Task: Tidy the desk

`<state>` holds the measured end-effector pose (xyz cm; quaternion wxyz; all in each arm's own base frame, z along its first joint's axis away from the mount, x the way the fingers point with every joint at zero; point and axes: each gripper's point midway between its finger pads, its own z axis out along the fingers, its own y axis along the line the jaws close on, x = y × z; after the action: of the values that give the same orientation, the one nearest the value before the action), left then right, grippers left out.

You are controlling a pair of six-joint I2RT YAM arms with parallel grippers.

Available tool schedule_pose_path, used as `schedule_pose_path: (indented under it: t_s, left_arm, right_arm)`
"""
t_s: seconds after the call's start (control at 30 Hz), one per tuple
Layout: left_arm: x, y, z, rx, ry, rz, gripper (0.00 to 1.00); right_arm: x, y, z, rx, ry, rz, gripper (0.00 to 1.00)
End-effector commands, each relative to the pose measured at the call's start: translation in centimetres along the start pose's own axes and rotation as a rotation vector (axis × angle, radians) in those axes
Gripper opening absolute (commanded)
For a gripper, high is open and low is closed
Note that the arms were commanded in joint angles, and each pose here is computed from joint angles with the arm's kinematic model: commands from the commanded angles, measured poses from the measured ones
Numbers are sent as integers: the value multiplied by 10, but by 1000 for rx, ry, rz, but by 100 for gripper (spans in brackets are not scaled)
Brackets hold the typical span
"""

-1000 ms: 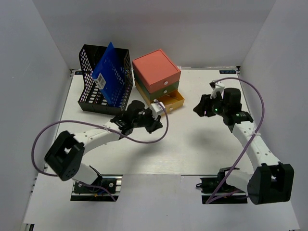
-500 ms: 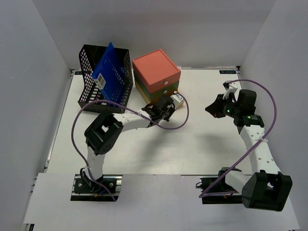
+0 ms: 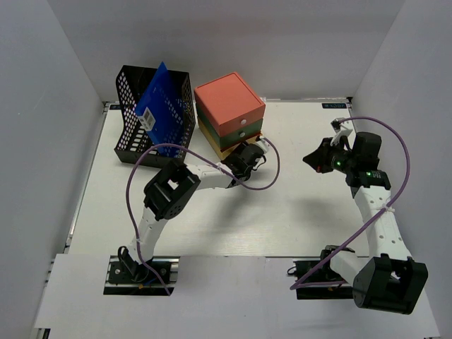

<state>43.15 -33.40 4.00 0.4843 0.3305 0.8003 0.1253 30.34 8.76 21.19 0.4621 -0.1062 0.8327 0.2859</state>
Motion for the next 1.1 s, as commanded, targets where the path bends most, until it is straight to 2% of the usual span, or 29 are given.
schedule_pose_path:
  t_s: [0.0,0.13,0.3,0.43,0.53,0.57,0.63,0.67,0.7,0.73,0.77,0.8,0.83,0.9,0.93,0.97,1.03,1.07]
  left_arm:
    - [-24,25,2,-97,-44,-12,55]
    - [-26,29,8,-105,-43,-16,58]
    - [-29,26,8,-82,-45,-21,54]
    - [-23,36,9,-125,-20,-30,59]
    - [-25,32,0,-66,-32,-39,57]
    - [-29,21,-3,15,-53,-42,55]
    - [-22,7,-12,115,-48,-43,45]
    - [-36,0,-25,210,-87,-52,23]
    - [-36,-8,-32,266,-97,-51,9]
    - [-42,-6,-48,318,-106,-50,3]
    - [-45,-9,-57,361,-123,-52,2]
    - [-41,-20,-69,446,-122,-60,2]
    - [-46,-20,-80,483,-141,-71,4]
    - [-65,-21,-117,609,-215,-112,32]
    - [-55,-23,-128,643,-205,-116,44]
    - [-69,-12,-151,666,-260,-132,66]
    - [-55,-9,-169,713,-235,-164,79]
    - [-52,-5,-176,711,-226,-180,81]
  right_arm:
    - [-8,6,-4,-25,-30,-11,0]
    - [-8,4,-4,-21,-32,-10,0]
    - [-7,2,-4,-20,-29,-6,0]
    - [-6,0,-5,-18,-32,0,0]
    - [-5,0,-4,-25,-27,3,0]
    - [-5,0,-4,-28,-27,-2,0]
    - [-4,0,-4,-35,-26,-6,0]
    - [-4,1,-4,-39,-25,-9,0]
    - [-3,1,-4,-44,-22,-11,0]
    - [-2,1,-3,-47,-20,-11,3]
    - [-1,0,-4,-47,-20,-11,7]
    - [0,1,-3,-53,-16,-15,17]
    - [0,1,-2,-58,-14,-17,22]
    - [4,-2,0,-56,1,-15,36]
    - [7,-1,1,-58,12,-13,50]
    - [6,-3,1,-57,14,-48,59]
    - [10,-12,2,-25,37,-63,77]
    - [10,-16,3,-8,42,-65,79]
